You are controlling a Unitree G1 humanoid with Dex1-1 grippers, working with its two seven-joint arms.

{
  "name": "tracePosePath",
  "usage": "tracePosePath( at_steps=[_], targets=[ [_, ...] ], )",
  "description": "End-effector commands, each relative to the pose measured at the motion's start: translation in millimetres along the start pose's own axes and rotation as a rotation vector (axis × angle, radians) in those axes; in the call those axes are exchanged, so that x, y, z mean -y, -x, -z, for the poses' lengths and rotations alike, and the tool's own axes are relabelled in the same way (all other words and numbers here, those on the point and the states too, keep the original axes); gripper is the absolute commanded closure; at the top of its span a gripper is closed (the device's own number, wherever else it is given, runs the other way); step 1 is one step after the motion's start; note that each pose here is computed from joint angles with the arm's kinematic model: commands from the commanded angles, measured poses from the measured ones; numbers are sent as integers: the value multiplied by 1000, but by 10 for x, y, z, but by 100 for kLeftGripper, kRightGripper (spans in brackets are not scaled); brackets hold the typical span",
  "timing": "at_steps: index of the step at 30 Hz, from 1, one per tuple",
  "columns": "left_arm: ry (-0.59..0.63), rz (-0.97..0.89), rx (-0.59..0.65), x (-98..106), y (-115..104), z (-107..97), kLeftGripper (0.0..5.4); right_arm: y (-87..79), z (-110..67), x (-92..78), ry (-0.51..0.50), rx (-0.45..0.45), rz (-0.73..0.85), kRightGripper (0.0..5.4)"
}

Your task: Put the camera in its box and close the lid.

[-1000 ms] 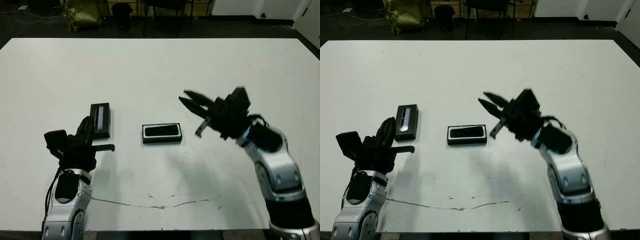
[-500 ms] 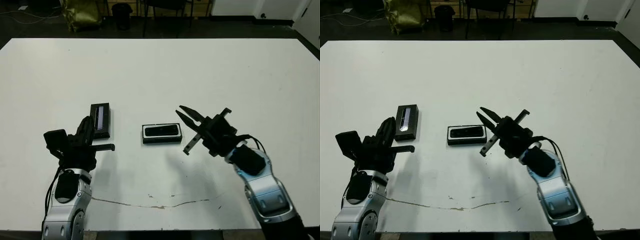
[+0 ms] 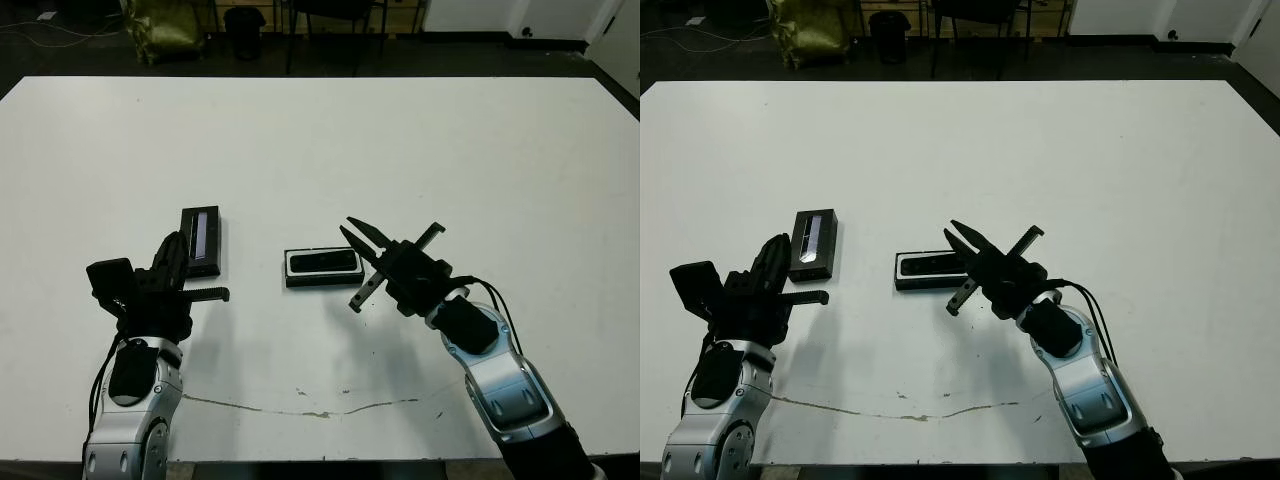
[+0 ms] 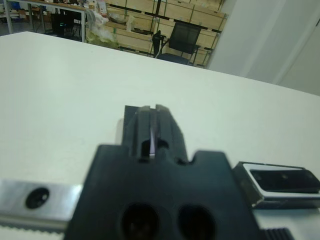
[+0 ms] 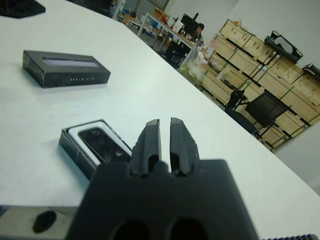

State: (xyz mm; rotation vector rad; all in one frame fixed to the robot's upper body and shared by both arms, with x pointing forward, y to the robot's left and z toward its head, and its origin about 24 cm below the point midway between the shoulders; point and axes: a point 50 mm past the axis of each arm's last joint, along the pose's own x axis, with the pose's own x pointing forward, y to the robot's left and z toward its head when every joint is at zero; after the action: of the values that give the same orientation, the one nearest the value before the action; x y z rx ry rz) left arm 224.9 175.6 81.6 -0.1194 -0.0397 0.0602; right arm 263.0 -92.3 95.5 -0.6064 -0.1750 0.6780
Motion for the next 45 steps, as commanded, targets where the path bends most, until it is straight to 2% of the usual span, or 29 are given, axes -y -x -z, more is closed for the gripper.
tracePosePath(
  at_steps=[1,19,34,45],
  targets=[
    [-12,-17,-38,-30,22,61,540,-28,64,-12,19,-62,-12,537],
    [-16,-9,-24,-39,29,78,540,-96,224,-72,33,-220,-60,537],
    [-15,-9,-28,-47,30,80,540,-86,345,-110,34,-260,-115,537],
    [-22,-13,-25,-49,29,86,540,-67,361,-119,49,-286,-140,537]
  ],
)
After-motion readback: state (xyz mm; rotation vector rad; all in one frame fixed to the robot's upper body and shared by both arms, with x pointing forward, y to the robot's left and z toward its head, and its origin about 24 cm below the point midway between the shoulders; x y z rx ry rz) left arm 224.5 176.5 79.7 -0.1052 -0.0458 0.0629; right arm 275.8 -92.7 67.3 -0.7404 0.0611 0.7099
